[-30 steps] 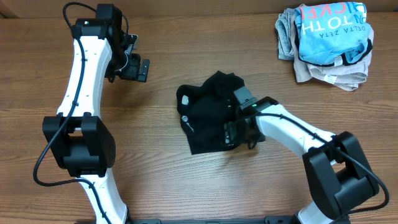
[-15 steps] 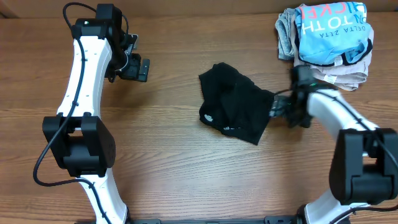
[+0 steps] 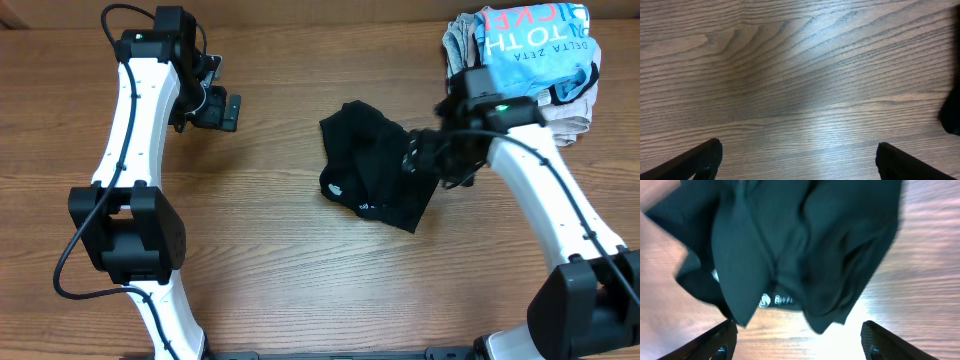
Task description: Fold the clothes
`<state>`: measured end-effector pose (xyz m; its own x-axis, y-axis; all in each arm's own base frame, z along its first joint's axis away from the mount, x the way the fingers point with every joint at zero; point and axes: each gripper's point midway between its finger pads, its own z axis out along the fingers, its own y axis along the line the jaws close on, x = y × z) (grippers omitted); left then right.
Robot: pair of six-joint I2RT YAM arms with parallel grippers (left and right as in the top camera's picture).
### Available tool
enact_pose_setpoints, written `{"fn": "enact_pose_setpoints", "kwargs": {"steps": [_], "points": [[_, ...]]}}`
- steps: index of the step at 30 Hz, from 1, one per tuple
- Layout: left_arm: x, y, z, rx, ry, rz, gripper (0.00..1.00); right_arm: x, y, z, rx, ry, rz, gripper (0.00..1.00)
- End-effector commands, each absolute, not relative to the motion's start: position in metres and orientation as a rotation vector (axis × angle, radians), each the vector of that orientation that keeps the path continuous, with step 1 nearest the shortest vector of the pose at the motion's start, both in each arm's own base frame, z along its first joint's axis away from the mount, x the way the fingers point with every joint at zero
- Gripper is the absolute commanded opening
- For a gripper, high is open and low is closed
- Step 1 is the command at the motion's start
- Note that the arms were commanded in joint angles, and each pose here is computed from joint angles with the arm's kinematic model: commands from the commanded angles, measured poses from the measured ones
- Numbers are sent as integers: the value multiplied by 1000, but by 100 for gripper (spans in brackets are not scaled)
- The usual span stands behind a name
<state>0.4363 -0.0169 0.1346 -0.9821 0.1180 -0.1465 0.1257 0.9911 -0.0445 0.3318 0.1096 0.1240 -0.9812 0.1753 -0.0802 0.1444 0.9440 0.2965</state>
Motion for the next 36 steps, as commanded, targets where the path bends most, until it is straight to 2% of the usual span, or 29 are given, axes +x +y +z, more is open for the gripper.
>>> {"fn": "enact_pose_setpoints", "kwargs": {"steps": [1, 6, 12, 18, 28, 31, 36], "points": [[440, -18, 134, 161, 2987, -99, 100, 310, 110, 95, 248, 3065, 274, 83], [440, -18, 134, 161, 2987, -99, 100, 289, 91, 53, 392, 3081, 45, 82], [440, -18, 134, 161, 2987, -99, 100, 283, 78, 11, 468, 3040, 42, 79], [440, -18, 134, 161, 2987, -99, 100, 280, 65, -9, 561, 3021, 36, 77], [439, -18, 134, 161, 2993, -102, 100, 300, -14, -6, 891, 2870, -57, 79], [437, -19, 134, 161, 2999, -105, 100, 308, -26, 4, 971, 2858, 63, 84], [436, -19, 134, 161, 3004, -112, 100, 326, -14, 52, 981, 2836, 330, 82]]}}
